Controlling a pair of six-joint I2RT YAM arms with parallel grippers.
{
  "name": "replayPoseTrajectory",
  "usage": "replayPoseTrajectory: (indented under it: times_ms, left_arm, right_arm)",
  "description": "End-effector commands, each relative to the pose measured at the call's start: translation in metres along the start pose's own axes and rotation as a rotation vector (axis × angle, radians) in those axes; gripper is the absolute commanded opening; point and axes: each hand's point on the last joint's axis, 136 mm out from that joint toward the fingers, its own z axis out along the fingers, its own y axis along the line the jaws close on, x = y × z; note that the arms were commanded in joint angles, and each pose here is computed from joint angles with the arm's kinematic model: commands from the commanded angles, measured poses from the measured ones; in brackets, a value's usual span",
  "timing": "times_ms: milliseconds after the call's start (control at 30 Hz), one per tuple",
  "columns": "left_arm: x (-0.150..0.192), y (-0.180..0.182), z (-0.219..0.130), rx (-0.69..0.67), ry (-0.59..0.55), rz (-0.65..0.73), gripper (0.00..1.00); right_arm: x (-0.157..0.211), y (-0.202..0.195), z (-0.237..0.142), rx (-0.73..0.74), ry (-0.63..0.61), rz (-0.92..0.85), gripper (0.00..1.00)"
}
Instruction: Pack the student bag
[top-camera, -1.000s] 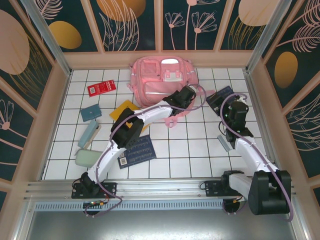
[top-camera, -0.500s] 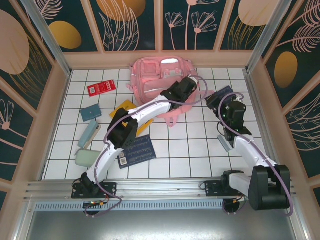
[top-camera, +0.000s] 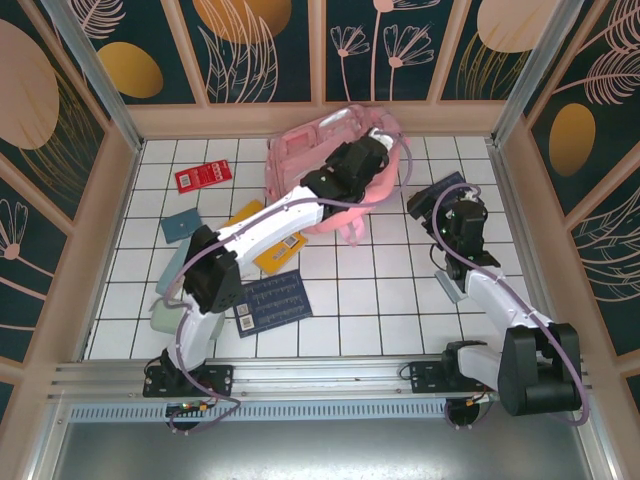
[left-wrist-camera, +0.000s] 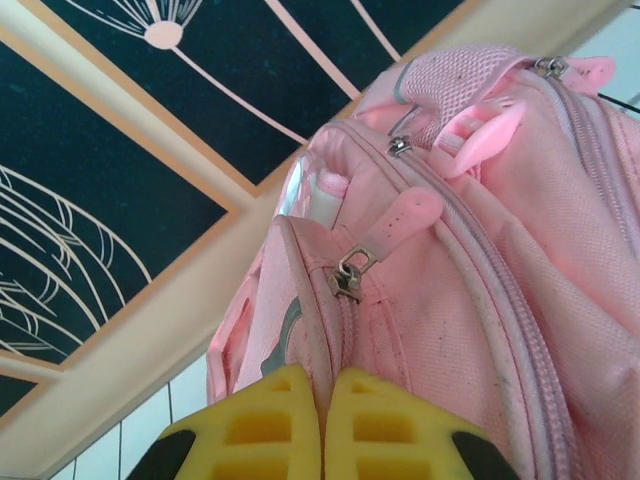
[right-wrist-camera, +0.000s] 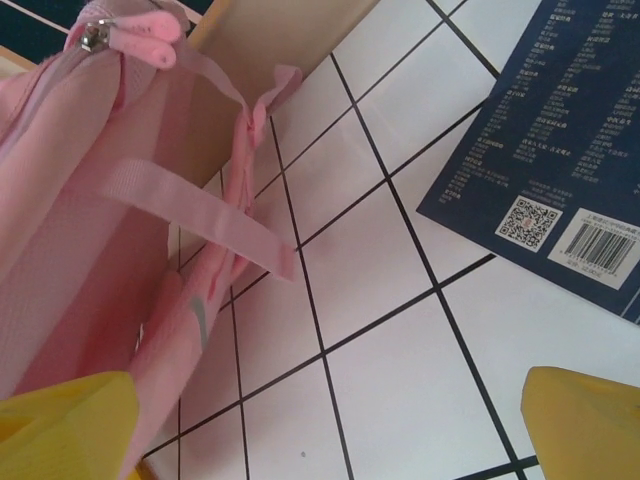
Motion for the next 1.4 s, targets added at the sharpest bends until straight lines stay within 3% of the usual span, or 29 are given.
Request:
replayPoseTrajectory:
  times_ms: [0, 300, 400, 500, 600, 800, 1033, 1100, 1367]
  left_arm:
    - [-0.033, 0.039, -0.050, -0.054, -0.130, -0.152, 0.00]
    - [0.032, 0.031, -0.081, 0.060, -0.136, -0.223, 0.00]
    - [0.054, 0.026, -0.085, 0.084, -0.123, -0.228, 0.00]
    - [0.068, 0.024, -0.089, 0.094, -0.122, -0.248, 0.00]
    - [0.076, 0.022, -0.093, 0.110, -0.131, -0.248, 0.00]
    - [0.077, 0.019, -0.103, 0.160, -0.163, -0.211, 0.00]
    - [0.074, 0.016, -0.111, 0.211, -0.180, -0.195, 0.00]
    - [0.074, 0.015, -0.113, 0.226, -0.191, -0.192, 0.00]
    - [0.075, 0.008, -0.113, 0.253, -0.185, -0.175, 0.00]
  right_arm:
    - [-0.014, 0.022, -0.009, -0.042, -0.050, -0.054, 0.98]
    - [-0.003, 0.044, -0.010, -0.147, -0.075, -0.170, 0.92]
    - [0.007, 0.050, -0.004, -0.162, -0.010, -0.207, 0.92]
    - [0.022, 0.060, -0.001, -0.243, 0.063, -0.237, 0.81]
    - [0.033, 0.048, 0.008, -0.210, 0.105, -0.240, 0.70]
    - [0.056, 0.050, 0.016, -0.284, 0.170, -0.284, 0.60]
    - [0.072, 0.052, 0.035, -0.294, 0.206, -0.322, 0.62]
    - [0.071, 0.056, 0.042, -0.302, 0.217, -0.296, 0.66]
    - [0.067, 0.084, 0.077, -0.412, 0.339, -0.166, 0.66]
